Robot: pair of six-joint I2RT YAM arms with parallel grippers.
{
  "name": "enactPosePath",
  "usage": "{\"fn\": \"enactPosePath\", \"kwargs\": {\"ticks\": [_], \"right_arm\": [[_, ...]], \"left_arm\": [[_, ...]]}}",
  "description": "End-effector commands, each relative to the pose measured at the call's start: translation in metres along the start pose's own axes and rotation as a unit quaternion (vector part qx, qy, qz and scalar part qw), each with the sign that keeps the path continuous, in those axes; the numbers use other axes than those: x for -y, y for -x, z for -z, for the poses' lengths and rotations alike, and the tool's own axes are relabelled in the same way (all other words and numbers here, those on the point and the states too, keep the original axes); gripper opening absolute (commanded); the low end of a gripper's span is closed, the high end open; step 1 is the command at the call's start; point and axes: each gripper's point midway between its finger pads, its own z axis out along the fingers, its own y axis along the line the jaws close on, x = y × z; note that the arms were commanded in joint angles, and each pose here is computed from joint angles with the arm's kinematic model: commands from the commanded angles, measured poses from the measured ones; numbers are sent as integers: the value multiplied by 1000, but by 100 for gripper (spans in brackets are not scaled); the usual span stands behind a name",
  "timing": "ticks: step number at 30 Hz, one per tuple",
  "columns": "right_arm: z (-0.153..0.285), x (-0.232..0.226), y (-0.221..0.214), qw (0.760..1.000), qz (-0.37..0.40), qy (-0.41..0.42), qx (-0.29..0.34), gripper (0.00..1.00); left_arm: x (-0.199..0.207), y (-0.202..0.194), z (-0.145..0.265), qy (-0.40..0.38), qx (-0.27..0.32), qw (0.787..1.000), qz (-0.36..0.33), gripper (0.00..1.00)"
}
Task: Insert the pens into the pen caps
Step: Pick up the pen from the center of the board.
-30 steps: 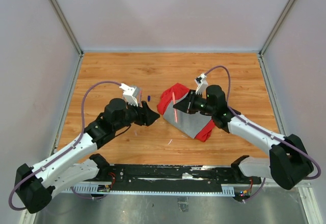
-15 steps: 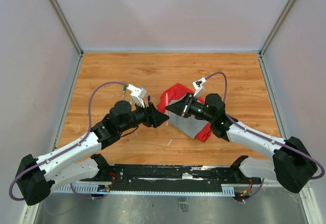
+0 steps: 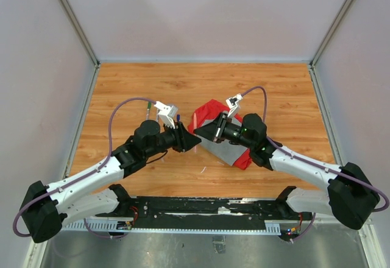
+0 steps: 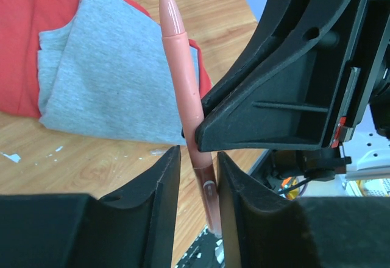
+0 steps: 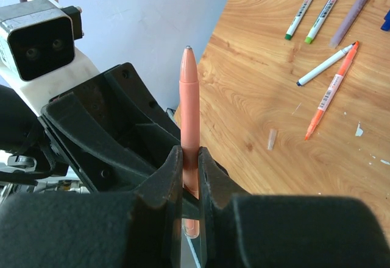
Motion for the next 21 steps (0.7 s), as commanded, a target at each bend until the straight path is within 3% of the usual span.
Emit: {"fn": "enactPosePath", "kwargs": {"ticks": [1,6,8,12,21], "right_arm": [[-5,-28,6,999,21,34,10,1],[-8,-30,1,999,29,35,3,4],[-8,-28,1,999,38,31,5,9],[0,-21,6,997,78,3,12,33],[41,-14,37,968,231,-70,66,71]], "left_arm": [[13,14,-2,-17,22,1000,-3,31],[14,15,-2,-16,20,1000,-4,9],[12,15,-2,-11,18,1000,-5,2],[9,15,0,-1,20,1000,-9,0],[7,14,8,4,13,999,-29,0]]}}
